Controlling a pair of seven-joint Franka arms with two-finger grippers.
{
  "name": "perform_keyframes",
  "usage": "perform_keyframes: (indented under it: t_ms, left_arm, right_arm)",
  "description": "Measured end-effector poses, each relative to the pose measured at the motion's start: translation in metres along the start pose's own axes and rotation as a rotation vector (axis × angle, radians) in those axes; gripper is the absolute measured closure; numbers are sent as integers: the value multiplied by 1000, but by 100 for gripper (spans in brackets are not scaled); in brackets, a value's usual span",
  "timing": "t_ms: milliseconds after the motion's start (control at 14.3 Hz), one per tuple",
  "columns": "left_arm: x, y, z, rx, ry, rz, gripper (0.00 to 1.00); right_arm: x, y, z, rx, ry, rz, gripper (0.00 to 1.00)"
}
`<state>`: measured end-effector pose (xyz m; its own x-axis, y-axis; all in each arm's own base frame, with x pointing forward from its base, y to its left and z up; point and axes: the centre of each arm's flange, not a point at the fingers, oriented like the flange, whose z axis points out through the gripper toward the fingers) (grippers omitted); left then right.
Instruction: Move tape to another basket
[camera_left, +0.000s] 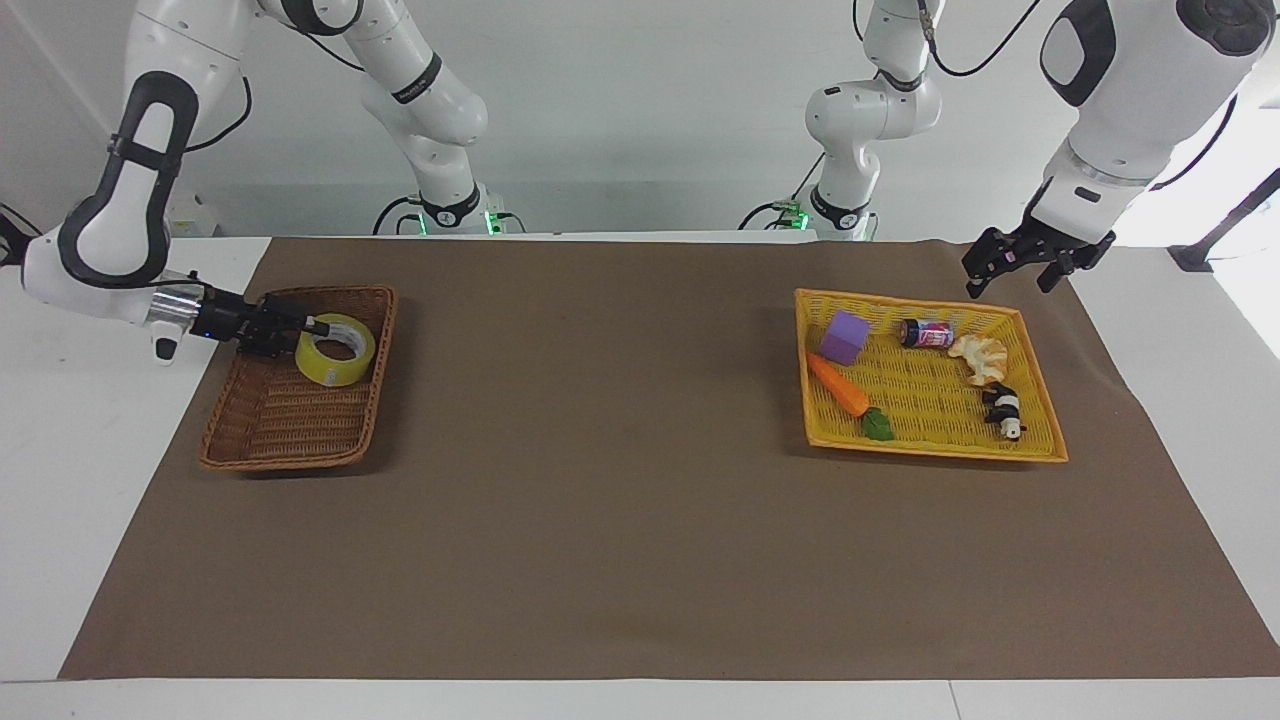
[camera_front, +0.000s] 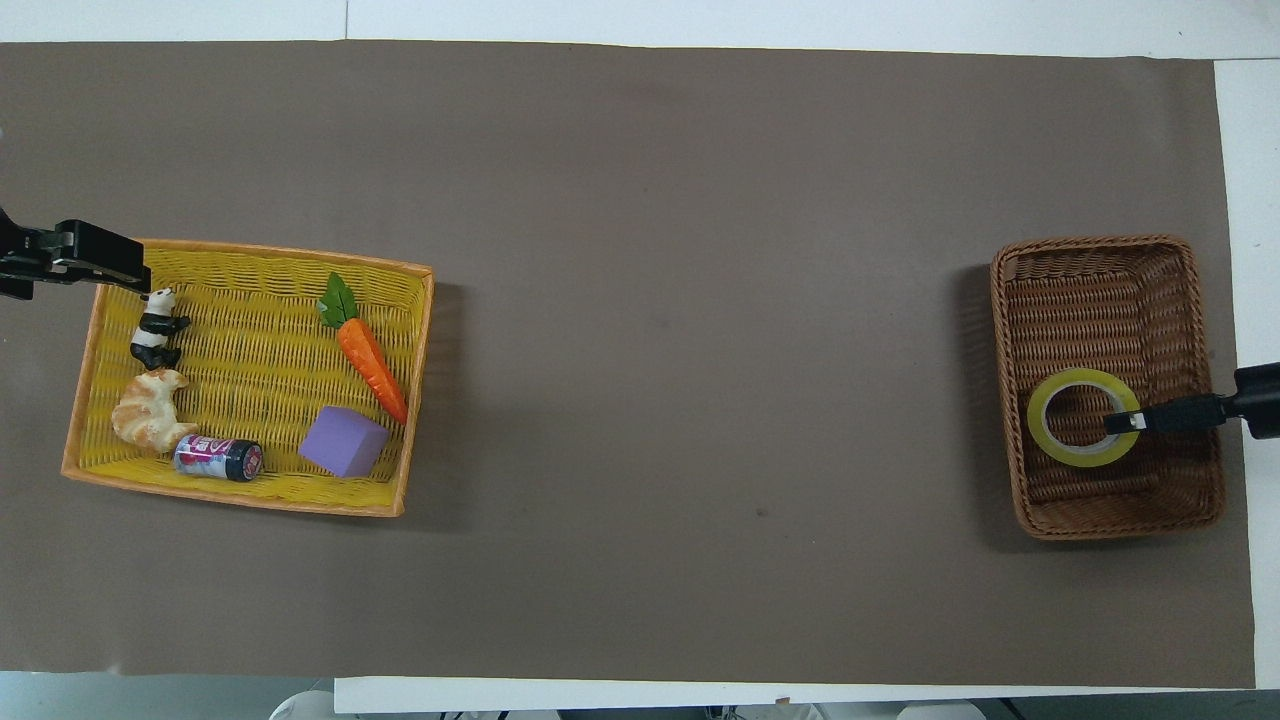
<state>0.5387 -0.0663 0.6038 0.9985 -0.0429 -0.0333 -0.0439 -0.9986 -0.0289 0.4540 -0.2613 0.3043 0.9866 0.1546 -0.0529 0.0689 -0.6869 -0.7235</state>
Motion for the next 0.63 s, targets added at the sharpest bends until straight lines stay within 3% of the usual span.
perform_keyframes:
  t_ms: [70,279,629]
  left_arm:
    - [0,-1,0,0,0,-2,0]
    - [0,-5,0,0,-1,-9,0]
    - [0,-12,1,-1,-6,-21,0]
  right_arm:
    - [4,-3,-5,-27,-11,-20,0]
    - [24,-27,-26,-135,-41,-87,0]
    - [57,-119,-64,-463,-80,-132,0]
